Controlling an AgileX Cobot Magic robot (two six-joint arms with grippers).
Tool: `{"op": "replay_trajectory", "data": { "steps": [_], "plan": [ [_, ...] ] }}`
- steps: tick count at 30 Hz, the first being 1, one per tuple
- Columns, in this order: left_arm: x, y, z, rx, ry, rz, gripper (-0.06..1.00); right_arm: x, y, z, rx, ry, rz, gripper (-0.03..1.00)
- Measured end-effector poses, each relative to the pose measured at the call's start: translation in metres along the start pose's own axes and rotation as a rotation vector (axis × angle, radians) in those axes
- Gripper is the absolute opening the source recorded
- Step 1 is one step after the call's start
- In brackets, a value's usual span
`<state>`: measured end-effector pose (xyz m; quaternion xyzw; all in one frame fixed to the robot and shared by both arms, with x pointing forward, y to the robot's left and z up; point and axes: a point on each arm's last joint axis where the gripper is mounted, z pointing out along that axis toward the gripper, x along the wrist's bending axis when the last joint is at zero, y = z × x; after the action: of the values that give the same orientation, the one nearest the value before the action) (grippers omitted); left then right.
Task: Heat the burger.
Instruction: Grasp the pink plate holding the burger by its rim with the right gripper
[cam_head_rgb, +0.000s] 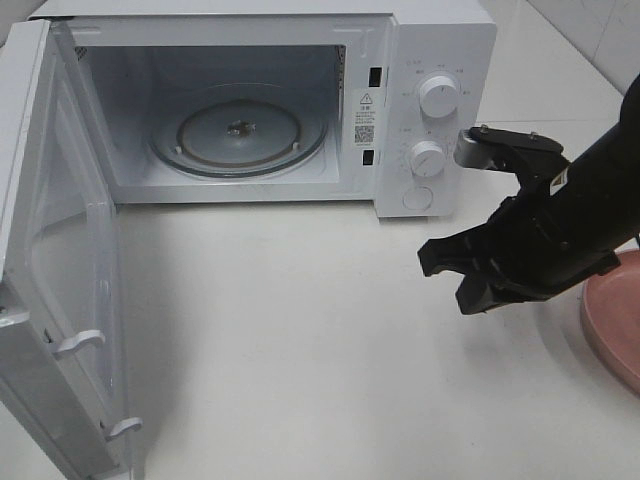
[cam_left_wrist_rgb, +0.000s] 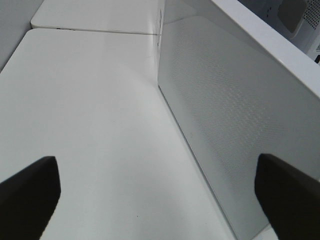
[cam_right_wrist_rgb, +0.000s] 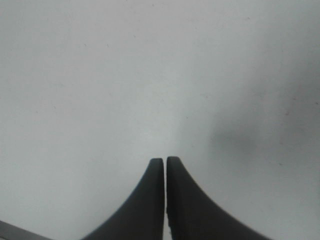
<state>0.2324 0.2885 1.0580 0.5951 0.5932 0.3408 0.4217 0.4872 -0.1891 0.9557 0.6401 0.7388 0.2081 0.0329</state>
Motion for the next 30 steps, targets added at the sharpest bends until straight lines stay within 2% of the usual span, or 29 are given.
{"op": "replay_trajectory", "data": {
  "steps": [4,6,12,14,16,19,21,22,23,24,25,27,30],
  "plan": [
    [0.0,0.0,0.0,0.0,0.0,0.0,0.98,-0.002,0.002,-0.011,0.038,-0.037,-0.08,0.04],
    [0.0,0.0,0.0,0.0,0.0,0.0,0.98,-0.003,0.006,-0.025,0.081,-0.082,-0.156,0.06],
    [0.0,0.0,0.0,0.0,0.0,0.0,0.98,-0.004,0.01,-0.036,0.136,-0.13,-0.218,0.08],
    [0.0,0.0,0.0,0.0,0.0,0.0,0.98,-0.004,0.01,-0.037,0.146,-0.135,-0.221,0.11],
    [0.0,0.0,0.0,0.0,0.0,0.0,0.98,-0.005,0.009,-0.038,0.16,-0.137,-0.222,0.2],
    [0.0,0.0,0.0,0.0,0.0,0.0,0.98,-0.005,0.009,-0.038,0.164,-0.138,-0.222,0.25],
    [0.0,0.0,0.0,0.0,0.0,0.0,0.98,-0.007,0.009,-0.039,0.166,-0.157,-0.242,0.53],
    [0.0,0.0,0.0,0.0,0.0,0.0,0.98,-0.007,0.009,-0.039,0.166,-0.157,-0.242,0.53],
    [0.0,0.0,0.0,0.0,0.0,0.0,0.98,-0.007,0.009,-0.039,0.165,-0.161,-0.247,0.62],
    [0.0,0.0,0.0,0.0,0.0,0.0,0.98,-0.008,0.009,-0.039,0.163,-0.172,-0.258,0.77],
    [0.0,0.0,0.0,0.0,0.0,0.0,0.98,-0.008,0.009,-0.039,0.163,-0.172,-0.258,0.77],
    [0.0,0.0,0.0,0.0,0.0,0.0,0.98,-0.009,0.01,-0.039,0.163,-0.183,-0.27,0.92],
    [0.0,0.0,0.0,0.0,0.0,0.0,0.98,-0.009,0.01,-0.04,0.162,-0.188,-0.274,0.95]
  ]
}}
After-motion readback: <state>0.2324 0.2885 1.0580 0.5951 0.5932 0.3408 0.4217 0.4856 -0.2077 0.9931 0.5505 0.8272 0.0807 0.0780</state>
